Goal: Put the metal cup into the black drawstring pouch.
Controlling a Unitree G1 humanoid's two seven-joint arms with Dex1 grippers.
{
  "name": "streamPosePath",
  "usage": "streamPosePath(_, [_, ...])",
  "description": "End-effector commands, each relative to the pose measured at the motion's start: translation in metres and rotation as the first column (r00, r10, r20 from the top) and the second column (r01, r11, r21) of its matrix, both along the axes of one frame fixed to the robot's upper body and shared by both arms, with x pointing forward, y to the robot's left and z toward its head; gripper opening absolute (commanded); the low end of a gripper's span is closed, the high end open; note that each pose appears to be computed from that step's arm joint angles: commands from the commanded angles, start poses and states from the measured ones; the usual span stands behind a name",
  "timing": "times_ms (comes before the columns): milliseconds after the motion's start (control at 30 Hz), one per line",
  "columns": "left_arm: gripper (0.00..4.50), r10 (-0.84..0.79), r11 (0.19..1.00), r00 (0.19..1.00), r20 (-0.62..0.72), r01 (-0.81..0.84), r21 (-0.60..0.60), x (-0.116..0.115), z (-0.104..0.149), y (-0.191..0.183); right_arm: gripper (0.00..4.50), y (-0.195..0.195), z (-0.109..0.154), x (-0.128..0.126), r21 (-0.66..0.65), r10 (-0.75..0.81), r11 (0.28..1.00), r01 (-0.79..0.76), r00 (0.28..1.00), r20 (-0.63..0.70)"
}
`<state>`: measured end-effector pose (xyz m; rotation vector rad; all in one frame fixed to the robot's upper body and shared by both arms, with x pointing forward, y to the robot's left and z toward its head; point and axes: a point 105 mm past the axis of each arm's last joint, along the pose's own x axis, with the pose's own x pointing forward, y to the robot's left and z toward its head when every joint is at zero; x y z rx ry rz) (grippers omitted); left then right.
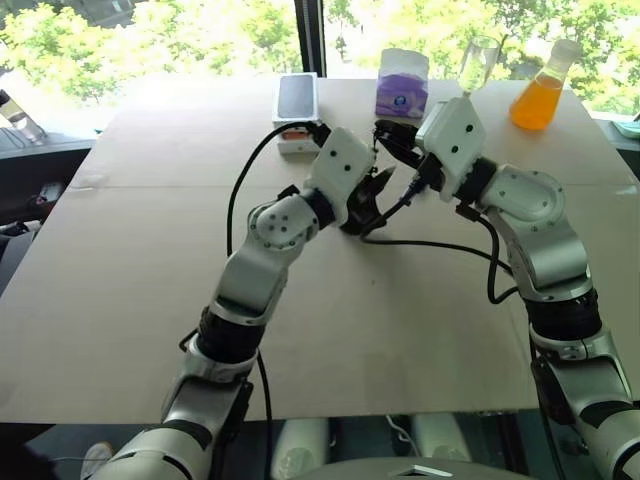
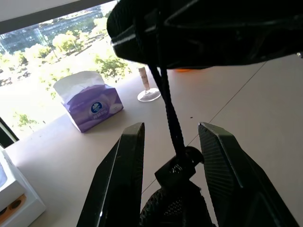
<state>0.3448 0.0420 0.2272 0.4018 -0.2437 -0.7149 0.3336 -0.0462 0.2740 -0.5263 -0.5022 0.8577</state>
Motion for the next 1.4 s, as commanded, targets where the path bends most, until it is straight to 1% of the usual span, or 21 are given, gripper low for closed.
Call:
streamPosePath(33, [1.83,-0.014,1.000,0.998,0.062,0.015,-0.005,-0.009,0.013,-0.002,0.00,-0.004,0.012,-0.005,0.023,0.001,1.000,-0.003,0.999,0.051])
streamPosePath(333, [1.83,-0.031,0.999,0.997,0.065,0.032,-0.014,-0.011,0.015,-0.005,0.00,-0.004,0.013,-0.004,0.025,-0.001,1.000,-0.001,0.999,0.053])
streamPosePath(367, [1.29,-0.032,0.999,0.997,0.065,0.033,-0.015,-0.011,0.016,-0.005,0.00,-0.004,0.013,-0.004,0.025,-0.001,1.000,0.000,0.999,0.052])
streamPosePath(400, [1.05,-0.033,0.999,0.997,0.064,0.034,-0.015,-0.011,0.016,-0.005,0.00,-0.004,0.012,-0.004,0.025,-0.002,1.000,0.001,0.999,0.052])
streamPosePath(433, [0.55,-0.033,0.999,0.997,0.065,0.034,-0.014,-0.011,0.016,-0.005,0.00,-0.005,0.012,-0.004,0.025,-0.004,1.000,0.002,0.999,0.051])
streamPosePath(467, [0.19,-0.033,0.999,0.997,0.064,0.034,-0.014,-0.011,0.016,-0.004,0.00,-0.005,0.012,-0.004,0.024,-0.005,1.000,0.004,0.999,0.050])
streamPosePath(500, [0.04,-0.033,0.999,0.997,0.065,0.034,-0.014,-0.012,0.016,-0.004,0.00,-0.006,0.011,-0.003,0.023,-0.008,1.000,0.007,0.999,0.049])
streamPosePath(700, [0.04,-0.027,1.000,0.997,0.076,0.027,0.001,-0.013,0.015,-0.003,0.00,-0.014,0.007,0.005,0.019,-0.055,0.998,0.055,0.998,0.033])
streamPosePath(867, [0.04,-0.008,0.999,0.999,0.041,0.006,0.050,-0.014,-0.001,0.002,0.00,-0.031,0.008,0.023,0.075,-0.150,0.986,0.150,0.989,-0.008])
streamPosePath(967, [0.04,0.010,0.996,1.000,0.001,-0.010,0.086,-0.016,-0.016,0.006,0.00,-0.049,0.015,0.037,0.200,-0.217,0.952,0.230,0.972,-0.087])
streamPosePath(1067, [0.04,0.023,0.991,0.999,-0.047,-0.017,0.133,-0.021,-0.034,0.010,0.00,-0.066,0.018,0.050,0.297,-0.267,0.905,0.306,0.950,-0.165])
streamPosePath(1133, [0.04,0.036,0.986,0.996,-0.082,-0.022,0.166,-0.024,-0.045,0.014,0.00,-0.077,0.017,0.057,0.339,-0.299,0.870,0.357,0.930,-0.213])
streamPosePath(1233, [0.04,0.069,0.981,0.990,-0.126,-0.044,0.191,-0.027,-0.058,0.021,0.00,-0.096,0.012,0.068,0.371,-0.348,0.821,0.435,0.895,-0.279])
streamPosePath(1400, [0.04,0.087,0.977,0.985,-0.151,-0.054,0.208,-0.027,-0.065,0.027,0.00,-0.097,0.010,0.069,0.371,-0.352,0.818,0.439,0.893,-0.281])
